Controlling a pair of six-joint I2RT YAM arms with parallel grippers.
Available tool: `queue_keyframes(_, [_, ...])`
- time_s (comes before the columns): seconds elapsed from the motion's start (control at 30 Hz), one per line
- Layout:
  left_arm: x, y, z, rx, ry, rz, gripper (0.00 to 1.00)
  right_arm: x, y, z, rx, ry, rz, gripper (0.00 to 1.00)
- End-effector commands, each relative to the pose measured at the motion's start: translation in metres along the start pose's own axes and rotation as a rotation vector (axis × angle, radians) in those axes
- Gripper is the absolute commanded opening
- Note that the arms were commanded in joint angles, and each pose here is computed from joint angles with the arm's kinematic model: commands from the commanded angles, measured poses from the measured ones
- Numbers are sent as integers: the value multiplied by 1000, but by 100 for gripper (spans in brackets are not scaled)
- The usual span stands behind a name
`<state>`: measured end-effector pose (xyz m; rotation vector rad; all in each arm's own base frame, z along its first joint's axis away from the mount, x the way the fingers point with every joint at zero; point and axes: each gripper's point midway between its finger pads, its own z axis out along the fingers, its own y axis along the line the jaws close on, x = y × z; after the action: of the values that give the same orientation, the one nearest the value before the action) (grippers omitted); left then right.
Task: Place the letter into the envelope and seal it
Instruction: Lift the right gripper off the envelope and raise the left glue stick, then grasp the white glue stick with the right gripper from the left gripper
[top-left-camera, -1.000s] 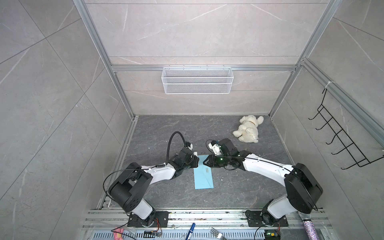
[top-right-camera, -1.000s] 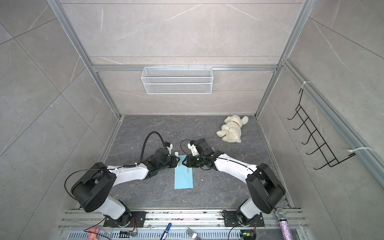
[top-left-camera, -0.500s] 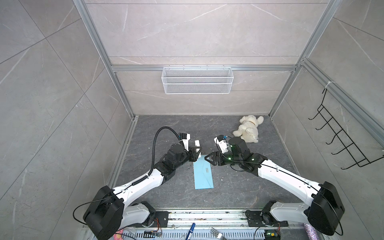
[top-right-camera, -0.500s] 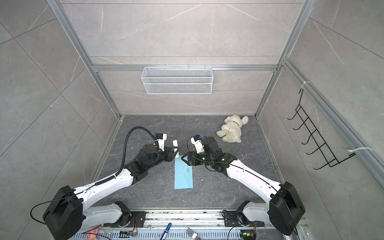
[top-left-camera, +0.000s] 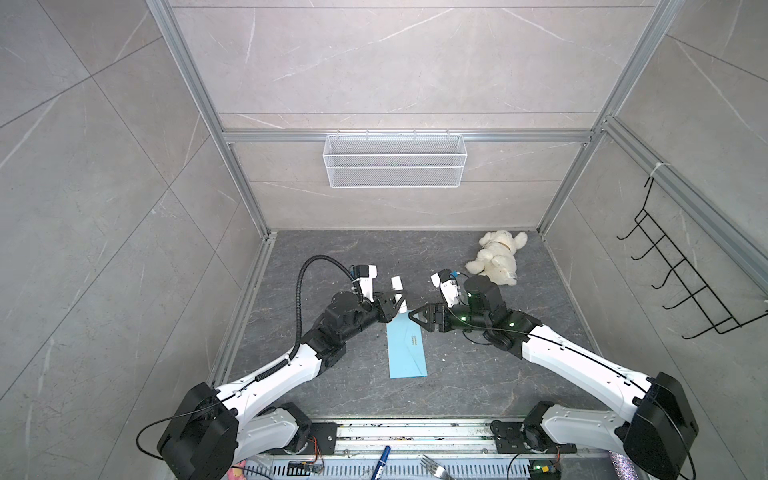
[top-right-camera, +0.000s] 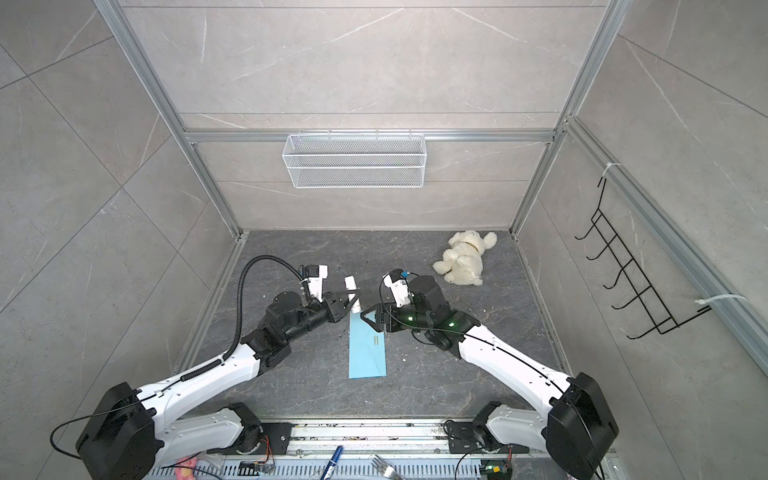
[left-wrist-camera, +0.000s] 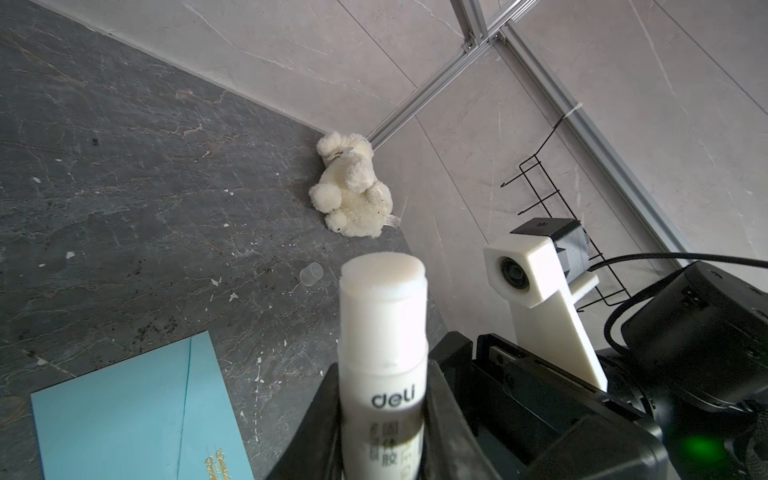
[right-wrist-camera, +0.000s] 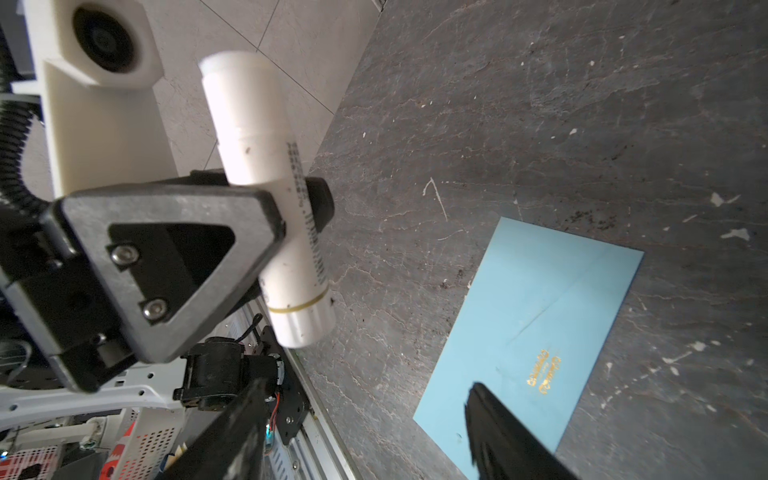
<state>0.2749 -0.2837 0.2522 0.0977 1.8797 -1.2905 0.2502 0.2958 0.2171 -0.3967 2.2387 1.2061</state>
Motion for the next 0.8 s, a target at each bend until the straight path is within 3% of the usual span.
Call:
queue_keyframes(0.0, [-14,-23,-4,90,-49,0,0,-3,10,-3,-47,-15,-11,83])
queue_keyframes(0.13, [-13,-24,-3,99,-42,-11,0,-5,14,-1,-69,-23,-16,73])
queue_keyframes(0.77, [-15,-36,-6,148,-38,-49,0,-16,49,14,-162,-29,-89,52])
